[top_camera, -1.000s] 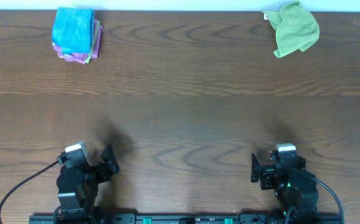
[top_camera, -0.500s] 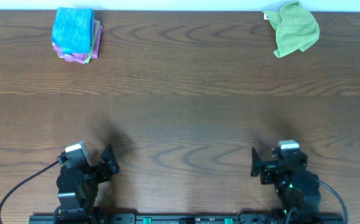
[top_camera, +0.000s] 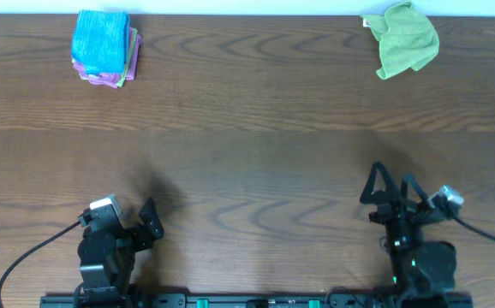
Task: Fold the cloth
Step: 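Reach right gripper to the green cloth and grasp its edge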
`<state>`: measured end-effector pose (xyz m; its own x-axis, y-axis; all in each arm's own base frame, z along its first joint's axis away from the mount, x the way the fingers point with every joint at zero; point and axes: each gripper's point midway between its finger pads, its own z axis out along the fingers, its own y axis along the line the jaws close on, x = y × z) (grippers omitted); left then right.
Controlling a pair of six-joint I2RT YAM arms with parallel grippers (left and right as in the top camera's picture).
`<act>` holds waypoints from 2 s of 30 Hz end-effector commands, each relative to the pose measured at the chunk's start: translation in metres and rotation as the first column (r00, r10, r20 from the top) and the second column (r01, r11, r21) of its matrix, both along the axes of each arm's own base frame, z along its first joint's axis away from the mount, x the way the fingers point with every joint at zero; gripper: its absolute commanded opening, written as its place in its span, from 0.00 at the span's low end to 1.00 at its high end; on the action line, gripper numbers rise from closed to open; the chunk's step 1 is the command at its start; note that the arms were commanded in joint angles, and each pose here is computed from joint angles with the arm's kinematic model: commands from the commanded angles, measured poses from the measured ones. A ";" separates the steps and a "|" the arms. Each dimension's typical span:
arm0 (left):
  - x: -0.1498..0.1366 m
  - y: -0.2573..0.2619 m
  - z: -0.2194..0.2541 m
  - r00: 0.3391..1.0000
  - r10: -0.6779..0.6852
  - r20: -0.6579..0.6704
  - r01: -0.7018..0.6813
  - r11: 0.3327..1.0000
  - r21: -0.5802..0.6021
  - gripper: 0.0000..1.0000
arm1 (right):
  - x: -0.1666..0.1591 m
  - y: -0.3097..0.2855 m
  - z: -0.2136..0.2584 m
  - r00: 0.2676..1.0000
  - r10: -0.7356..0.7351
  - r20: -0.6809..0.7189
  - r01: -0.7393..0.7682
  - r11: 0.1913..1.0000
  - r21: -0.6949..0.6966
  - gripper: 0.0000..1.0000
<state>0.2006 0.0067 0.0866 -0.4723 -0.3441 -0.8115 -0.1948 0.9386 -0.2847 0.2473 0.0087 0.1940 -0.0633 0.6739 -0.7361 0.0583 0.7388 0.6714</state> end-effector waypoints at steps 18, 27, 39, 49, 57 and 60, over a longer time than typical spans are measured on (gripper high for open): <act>0.000 0.001 -0.001 1.000 0.007 0.003 -0.007 1.000 0.003 0.95 | 0.243 -0.090 -0.024 0.971 -0.044 -0.236 -0.014 0.971 -0.240 0.99; 0.000 0.001 -0.001 1.000 0.007 0.002 -0.007 1.000 0.003 0.95 | 0.331 -0.120 -0.066 0.931 -0.040 -0.362 -0.095 0.933 -0.347 0.99; 0.000 0.001 -0.001 1.000 0.007 0.002 -0.007 1.000 0.003 0.95 | 0.377 -0.139 -0.148 0.882 -0.062 -0.468 -0.106 0.940 -0.325 0.99; 0.000 0.001 -0.001 1.000 0.007 0.003 -0.007 1.000 0.003 0.95 | 0.373 -0.142 -0.172 0.860 -0.071 -0.505 -0.113 0.939 -0.324 0.38; 0.000 0.001 -0.001 1.000 0.007 0.002 -0.007 1.000 0.003 0.95 | 0.380 -0.126 -0.157 0.881 0.021 -0.472 -0.176 0.942 -0.287 0.01; 0.000 0.001 -0.001 1.000 0.007 0.003 -0.007 1.000 0.003 0.95 | 0.385 -0.098 -0.119 0.900 0.160 -0.405 -0.276 0.929 -0.245 0.01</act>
